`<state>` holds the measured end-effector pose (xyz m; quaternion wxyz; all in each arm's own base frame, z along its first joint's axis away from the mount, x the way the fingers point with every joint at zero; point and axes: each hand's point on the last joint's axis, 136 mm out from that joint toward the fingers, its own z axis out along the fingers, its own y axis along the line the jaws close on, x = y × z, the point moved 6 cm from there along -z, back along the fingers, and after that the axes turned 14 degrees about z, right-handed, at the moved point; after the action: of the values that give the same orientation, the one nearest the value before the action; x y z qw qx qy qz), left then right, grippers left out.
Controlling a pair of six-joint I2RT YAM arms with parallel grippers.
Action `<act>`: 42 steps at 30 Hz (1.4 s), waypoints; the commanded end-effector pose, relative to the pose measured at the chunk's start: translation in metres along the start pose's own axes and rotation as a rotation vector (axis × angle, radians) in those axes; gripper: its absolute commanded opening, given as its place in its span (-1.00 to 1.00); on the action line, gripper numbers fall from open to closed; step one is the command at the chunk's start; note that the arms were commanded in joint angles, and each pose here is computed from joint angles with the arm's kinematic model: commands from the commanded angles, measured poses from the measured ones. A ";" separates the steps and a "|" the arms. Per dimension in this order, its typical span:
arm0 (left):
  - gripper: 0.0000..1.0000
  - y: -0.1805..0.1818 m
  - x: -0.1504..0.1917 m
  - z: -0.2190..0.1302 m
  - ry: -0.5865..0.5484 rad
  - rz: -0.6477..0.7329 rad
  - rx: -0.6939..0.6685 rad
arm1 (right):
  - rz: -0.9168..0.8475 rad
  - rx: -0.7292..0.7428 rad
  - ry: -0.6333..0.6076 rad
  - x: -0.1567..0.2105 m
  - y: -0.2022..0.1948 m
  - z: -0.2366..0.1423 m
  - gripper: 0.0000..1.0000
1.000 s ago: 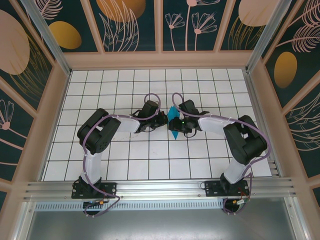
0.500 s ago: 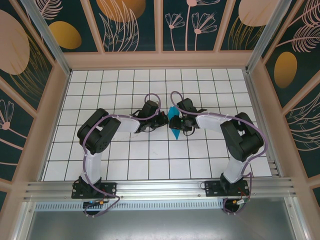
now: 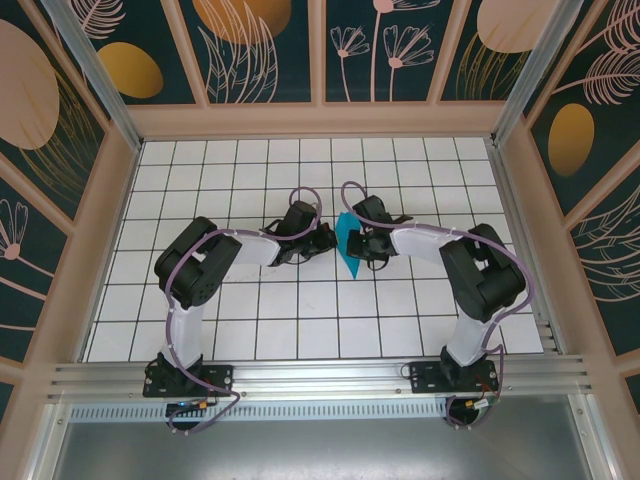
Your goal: Fold a paper plane with a square sheet of paper (pick it up from the middle)
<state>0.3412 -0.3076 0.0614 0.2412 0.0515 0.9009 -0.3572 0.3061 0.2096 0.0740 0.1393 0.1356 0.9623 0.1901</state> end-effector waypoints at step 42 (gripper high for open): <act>0.97 0.041 -0.037 -0.081 -0.226 -0.071 -0.478 | -0.021 0.274 -0.132 -0.018 -0.011 0.022 -0.72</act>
<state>0.3542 -0.2281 0.0981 0.3279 -0.0701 0.9286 -0.1587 0.3333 0.2053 0.0721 0.1931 0.1387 0.9685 0.0742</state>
